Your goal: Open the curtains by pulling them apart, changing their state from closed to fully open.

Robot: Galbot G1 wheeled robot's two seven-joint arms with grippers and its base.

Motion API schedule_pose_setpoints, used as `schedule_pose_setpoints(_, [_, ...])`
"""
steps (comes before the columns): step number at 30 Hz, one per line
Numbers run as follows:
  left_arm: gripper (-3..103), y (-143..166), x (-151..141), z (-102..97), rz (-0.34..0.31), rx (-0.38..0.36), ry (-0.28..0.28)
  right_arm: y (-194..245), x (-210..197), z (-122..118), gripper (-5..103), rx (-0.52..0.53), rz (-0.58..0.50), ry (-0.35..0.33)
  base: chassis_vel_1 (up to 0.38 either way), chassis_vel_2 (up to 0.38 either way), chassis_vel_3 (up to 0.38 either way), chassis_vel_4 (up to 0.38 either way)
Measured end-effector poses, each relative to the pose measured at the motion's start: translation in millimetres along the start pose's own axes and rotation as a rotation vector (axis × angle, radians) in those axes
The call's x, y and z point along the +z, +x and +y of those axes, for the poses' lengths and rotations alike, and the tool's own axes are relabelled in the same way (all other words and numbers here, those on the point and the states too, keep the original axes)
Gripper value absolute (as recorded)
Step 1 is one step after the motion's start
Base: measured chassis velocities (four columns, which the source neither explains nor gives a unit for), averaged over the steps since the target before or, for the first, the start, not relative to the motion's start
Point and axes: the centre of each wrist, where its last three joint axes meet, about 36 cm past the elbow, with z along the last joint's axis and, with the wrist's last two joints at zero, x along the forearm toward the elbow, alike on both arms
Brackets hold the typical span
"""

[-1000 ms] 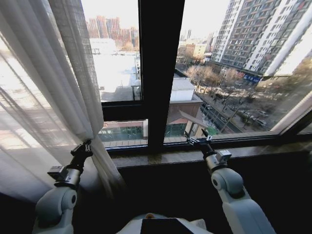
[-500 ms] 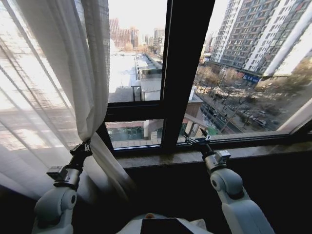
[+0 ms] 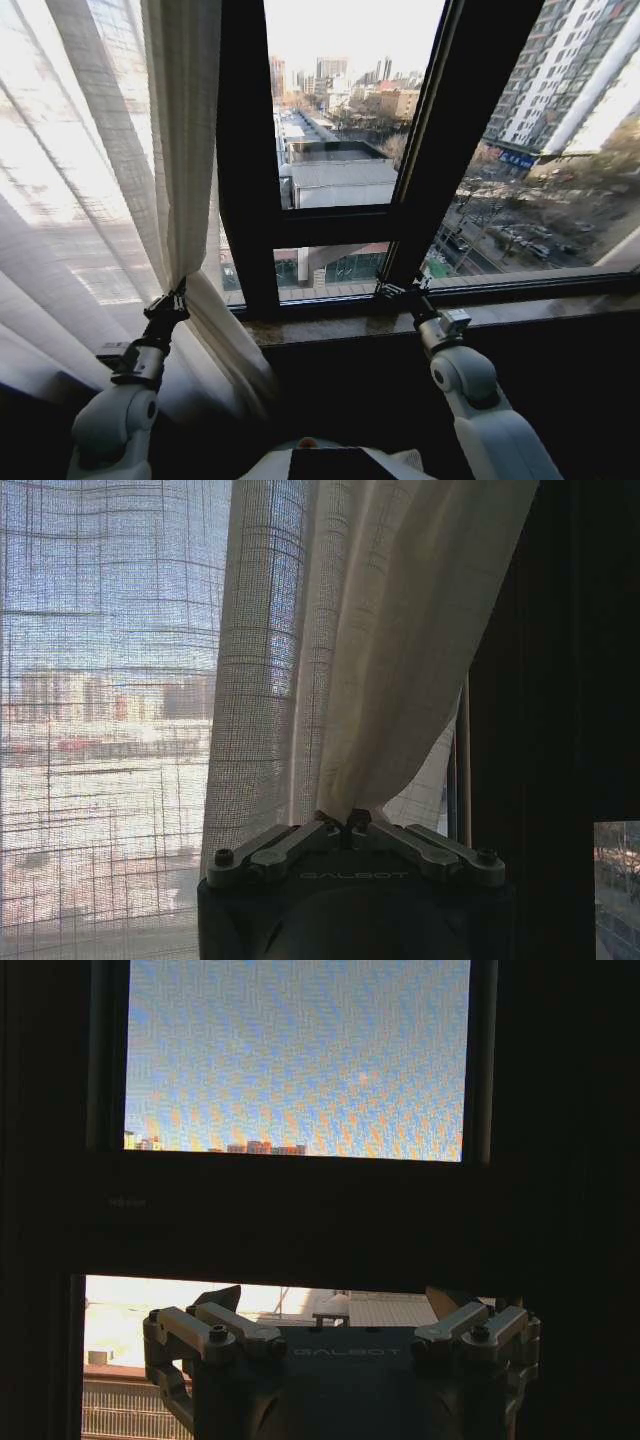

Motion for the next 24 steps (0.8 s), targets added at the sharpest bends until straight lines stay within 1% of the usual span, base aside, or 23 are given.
schedule_pose_setpoints(18, [0,0.1,0.1,-3.4,-0.003,-0.002,-0.001,0.1,6.2,-0.5,100,-0.008,0.014,-0.003,0.347,0.353,-0.347,-0.351])
schedule_pose_setpoints(24, [0,1.4,0.5,-5.0,-0.009,-0.014,-0.005,-0.2,9.4,1.2,100,-0.014,0.020,-0.007,0.351,0.352,-0.356,-0.353])
